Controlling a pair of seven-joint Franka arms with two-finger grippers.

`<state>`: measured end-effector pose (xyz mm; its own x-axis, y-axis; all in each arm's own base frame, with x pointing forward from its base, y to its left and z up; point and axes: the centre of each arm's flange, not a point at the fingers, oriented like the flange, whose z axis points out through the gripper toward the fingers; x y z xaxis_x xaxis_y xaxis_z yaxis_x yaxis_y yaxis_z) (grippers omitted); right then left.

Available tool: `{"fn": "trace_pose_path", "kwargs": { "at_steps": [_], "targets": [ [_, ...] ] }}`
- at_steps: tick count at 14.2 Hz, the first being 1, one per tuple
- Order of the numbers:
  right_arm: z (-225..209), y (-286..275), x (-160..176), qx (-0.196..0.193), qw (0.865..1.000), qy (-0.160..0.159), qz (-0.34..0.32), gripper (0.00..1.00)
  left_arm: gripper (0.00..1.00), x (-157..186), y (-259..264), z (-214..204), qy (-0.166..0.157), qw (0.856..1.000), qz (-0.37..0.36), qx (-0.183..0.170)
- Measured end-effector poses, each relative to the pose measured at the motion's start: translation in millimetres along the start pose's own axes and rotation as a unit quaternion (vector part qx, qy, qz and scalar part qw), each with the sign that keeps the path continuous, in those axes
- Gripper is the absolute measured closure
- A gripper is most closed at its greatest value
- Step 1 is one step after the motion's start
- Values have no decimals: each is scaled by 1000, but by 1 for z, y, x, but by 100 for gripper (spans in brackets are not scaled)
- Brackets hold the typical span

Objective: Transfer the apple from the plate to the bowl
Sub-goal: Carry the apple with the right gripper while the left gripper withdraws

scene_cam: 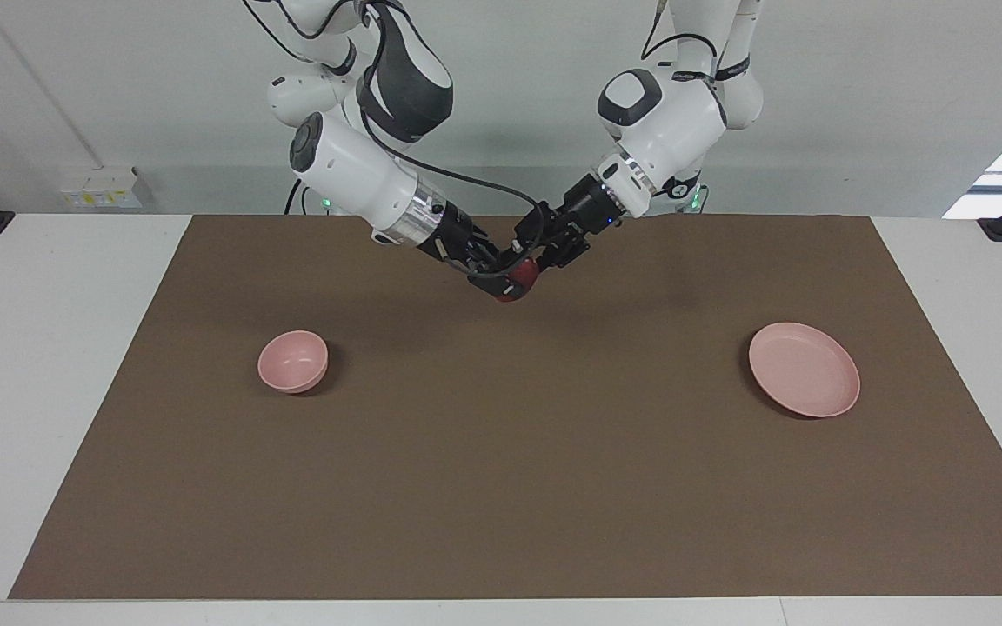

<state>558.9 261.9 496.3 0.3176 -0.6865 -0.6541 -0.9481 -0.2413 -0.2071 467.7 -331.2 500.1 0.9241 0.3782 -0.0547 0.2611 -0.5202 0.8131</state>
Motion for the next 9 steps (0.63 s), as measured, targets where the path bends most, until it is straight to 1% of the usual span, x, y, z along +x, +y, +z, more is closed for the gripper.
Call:
{"fn": "trace_pose_path", "kwargs": {
  "at_steps": [2, 3, 4, 5, 6, 7, 8, 9],
  "targets": [
    [0, 0, 0, 0, 1000, 0, 0, 22, 29, 0, 0, 0, 0, 1000, 0, 0],
    [0, 0, 0, 0, 1000, 0, 0, 23, 24, 1, 0, 0, 1, 1000, 0, 0],
    [-1, -1, 2, 1, 1000, 1, 2, 24, 23, 2, 1, -1, 2, 1000, -1, -1],
    [-2, -1, 5, 2, 1000, 1, 4, 24, 16, 4, 1, -3, 4, 1000, -1, -3],
    [-4, -2, 7, 3, 1000, 2, 5, 24, 6, 5, 2, -4, 5, 1000, -2, -4],
    [-7, -2, 9, 6, 1000, 3, 7, 24, 0, 6, 2, -5, 5, 1000, 0, -3],
    [-10, -3, 12, 8, 1000, 3, 8, 24, 0, 5, 3, -4, 3, 1000, 4, 0],
    [-13, -5, 15, 11, 1000, 5, 7, 24, 0, 4, 2, -3, -7, 1000, 11, 6]
  ]
}}
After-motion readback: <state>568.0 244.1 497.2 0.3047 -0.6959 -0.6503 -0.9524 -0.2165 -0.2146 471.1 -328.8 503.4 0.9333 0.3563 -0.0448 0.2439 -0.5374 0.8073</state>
